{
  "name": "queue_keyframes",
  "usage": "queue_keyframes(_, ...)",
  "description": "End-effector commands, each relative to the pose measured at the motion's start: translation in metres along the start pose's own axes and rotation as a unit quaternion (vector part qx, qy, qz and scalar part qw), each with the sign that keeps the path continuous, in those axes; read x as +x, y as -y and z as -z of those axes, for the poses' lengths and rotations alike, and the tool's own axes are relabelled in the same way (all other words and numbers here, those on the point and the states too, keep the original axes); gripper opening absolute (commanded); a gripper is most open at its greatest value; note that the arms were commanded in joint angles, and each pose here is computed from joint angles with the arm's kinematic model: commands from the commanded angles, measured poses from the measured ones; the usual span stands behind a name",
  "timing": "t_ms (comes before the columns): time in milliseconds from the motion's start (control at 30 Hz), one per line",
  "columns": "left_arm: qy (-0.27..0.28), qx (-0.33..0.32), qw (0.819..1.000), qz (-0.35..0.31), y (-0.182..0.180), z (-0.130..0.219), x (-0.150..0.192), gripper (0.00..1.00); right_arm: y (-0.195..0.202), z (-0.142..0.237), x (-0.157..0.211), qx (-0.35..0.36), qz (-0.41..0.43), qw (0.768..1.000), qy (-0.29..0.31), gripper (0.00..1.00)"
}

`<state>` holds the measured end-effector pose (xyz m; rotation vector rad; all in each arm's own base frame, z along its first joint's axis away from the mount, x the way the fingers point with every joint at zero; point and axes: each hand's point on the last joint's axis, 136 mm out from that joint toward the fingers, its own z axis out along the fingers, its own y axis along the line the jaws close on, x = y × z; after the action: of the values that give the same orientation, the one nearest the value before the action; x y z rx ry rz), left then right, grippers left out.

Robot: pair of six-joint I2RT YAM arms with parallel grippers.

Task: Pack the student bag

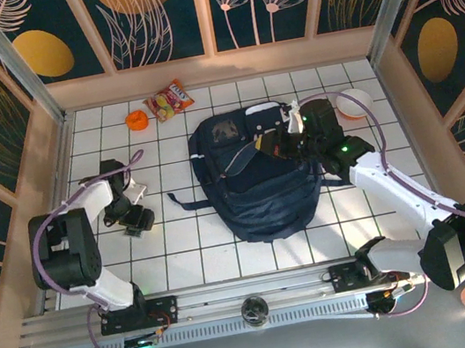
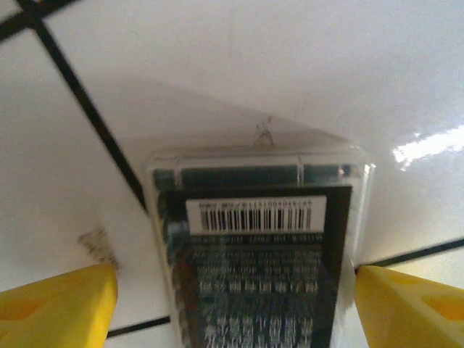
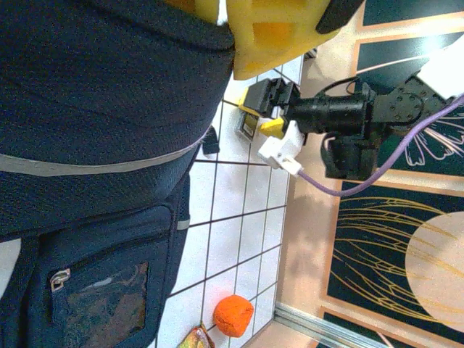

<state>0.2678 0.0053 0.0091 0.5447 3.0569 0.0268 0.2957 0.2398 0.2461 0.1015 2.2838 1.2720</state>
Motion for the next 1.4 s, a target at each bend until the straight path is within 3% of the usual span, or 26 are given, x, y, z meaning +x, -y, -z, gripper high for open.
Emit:
queue_keyframes(0, -0.01, -0.007, 1.0, 0.01, -0.005, -0.005, -0.003, 0.82, -0.031, 0.01, -0.021, -0.041, 0.046, 0.998, 0.032, 0.0)
queue_keyframes(333, 0.01, 0.002, 1.0, 0.011, -0.002, -0.004, -0.008, 0.48, -0.031, 0.013, -0.022, -0.038, 0.043, 0.998, 0.038, 0.0)
queue_keyframes(633, 0.095, 0.028, 0.995, -0.01, 0.021, 0.04, -0.031, 0.4, -0.039, 0.011, -0.024, -0.06, 0.038, 0.997, 0.038, 0.0)
queue_keyframes(800, 0.193, 0.049, 0.978, -0.064, 0.053, 0.089, -0.057, 0.38, -0.048, 0.008, -0.031, -0.083, 0.034, 0.995, 0.046, 0.0)
queue_keyframes(867, 0.262, 0.058, 0.96, -0.08, 0.064, 0.121, -0.07, 0.35, -0.052, 0.006, -0.034, -0.094, 0.033, 0.994, 0.048, 0.0)
queue_keyframes(933, 0.353, 0.073, 0.927, -0.101, 0.078, 0.161, -0.082, 0.32, -0.053, 0.004, -0.036, -0.101, 0.03, 0.993, 0.049, 0.0)
queue_keyframes(1067, 0.535, 0.123, 0.817, -0.176, 0.118, 0.248, -0.082, 0.27, -0.056, -0.001, -0.04, -0.107, 0.027, 0.993, 0.047, 0.0)
queue_keyframes(1100, 0.568, 0.133, 0.787, -0.198, 0.128, 0.266, -0.078, 0.27, -0.056, -0.002, -0.041, -0.105, 0.028, 0.993, 0.049, 0.0)
queue_keyframes(1167, 0.602, 0.15, 0.748, -0.235, 0.146, 0.286, -0.069, 0.26, -0.057, -0.003, -0.043, -0.104, 0.03, 0.993, 0.05, 0.0)
queue_keyframes(1233, 0.606, 0.158, 0.733, -0.267, 0.162, 0.292, -0.065, 0.26, -0.057, -0.003, -0.045, -0.103, 0.029, 0.993, 0.05, 0.0)
queue_keyframes(1367, 0.573, 0.156, 0.725, -0.351, 0.206, 0.277, -0.065, 0.27, -0.058, -0.003, -0.045, -0.102, 0.029, 0.993, 0.052, 0.0)
